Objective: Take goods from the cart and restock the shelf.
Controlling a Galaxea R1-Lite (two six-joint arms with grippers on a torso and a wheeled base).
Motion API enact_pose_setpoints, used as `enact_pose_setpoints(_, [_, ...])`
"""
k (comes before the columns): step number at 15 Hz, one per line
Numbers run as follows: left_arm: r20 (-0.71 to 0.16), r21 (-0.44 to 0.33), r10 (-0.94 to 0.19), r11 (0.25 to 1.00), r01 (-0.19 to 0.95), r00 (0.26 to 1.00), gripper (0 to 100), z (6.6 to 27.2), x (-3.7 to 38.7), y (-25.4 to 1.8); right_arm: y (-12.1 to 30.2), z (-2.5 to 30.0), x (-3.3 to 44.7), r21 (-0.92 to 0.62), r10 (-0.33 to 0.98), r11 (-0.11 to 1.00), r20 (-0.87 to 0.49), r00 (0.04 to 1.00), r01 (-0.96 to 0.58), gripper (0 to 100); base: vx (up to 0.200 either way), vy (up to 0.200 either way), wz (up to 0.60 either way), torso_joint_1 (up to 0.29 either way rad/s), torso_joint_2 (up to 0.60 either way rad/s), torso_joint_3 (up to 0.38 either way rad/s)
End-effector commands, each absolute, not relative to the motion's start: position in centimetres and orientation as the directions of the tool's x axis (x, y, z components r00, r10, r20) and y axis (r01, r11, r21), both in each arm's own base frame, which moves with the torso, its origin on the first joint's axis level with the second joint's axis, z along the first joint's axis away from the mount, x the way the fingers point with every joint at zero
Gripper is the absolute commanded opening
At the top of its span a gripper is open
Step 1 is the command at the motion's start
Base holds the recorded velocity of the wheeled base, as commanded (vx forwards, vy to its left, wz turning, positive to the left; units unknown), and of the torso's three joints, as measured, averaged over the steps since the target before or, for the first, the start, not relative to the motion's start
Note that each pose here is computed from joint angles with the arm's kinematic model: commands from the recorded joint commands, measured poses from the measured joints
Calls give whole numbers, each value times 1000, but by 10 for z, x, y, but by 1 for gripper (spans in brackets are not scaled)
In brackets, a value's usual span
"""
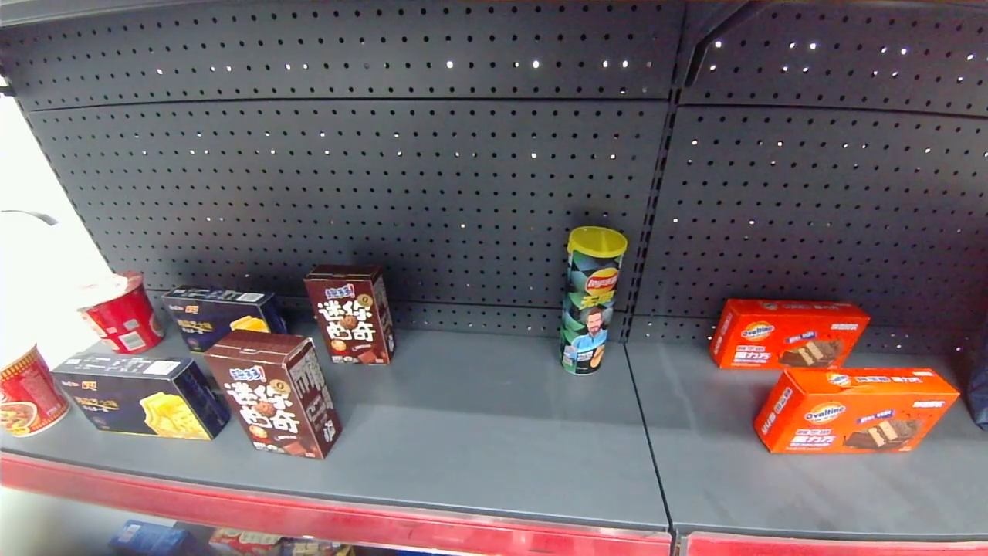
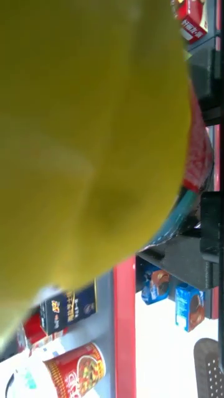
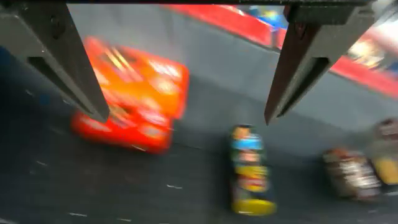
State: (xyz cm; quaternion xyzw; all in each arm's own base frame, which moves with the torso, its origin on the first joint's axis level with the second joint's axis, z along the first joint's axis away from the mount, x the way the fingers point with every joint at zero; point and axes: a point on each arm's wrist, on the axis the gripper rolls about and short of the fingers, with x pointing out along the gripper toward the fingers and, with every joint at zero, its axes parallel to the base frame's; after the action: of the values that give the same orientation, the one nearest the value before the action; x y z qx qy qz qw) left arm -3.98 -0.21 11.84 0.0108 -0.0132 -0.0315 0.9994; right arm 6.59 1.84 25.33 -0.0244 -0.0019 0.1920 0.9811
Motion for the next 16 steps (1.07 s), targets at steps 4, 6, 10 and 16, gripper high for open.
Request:
enact_pose_setpoints(4, [35, 19, -72, 997, 71, 997, 0, 113, -42, -2, 82, 232, 211, -43, 649, 754, -114, 753, -656, 100, 0, 0, 0, 0, 0, 0])
enact_pose_setpoints(6, [37, 6, -75, 997, 75, 997, 0, 113, -42, -2, 91, 219, 236, -28, 694, 711, -137, 707, -703, 100, 0, 0, 0, 0, 0, 0])
enact_pose_setpoints(10, [60, 3, -83, 997, 83, 995, 0, 119, -44, -2, 108, 205, 271, 2, 754, 643, -176, 633, -766, 100, 0, 0, 0, 0, 0, 0])
enact_pose_setpoints(16, [61, 5, -112, 994, 112, 992, 0, 120, -45, -2, 127, 171, 323, 18, 775, 613, -210, 596, -790, 100, 0, 0, 0, 0, 0, 0])
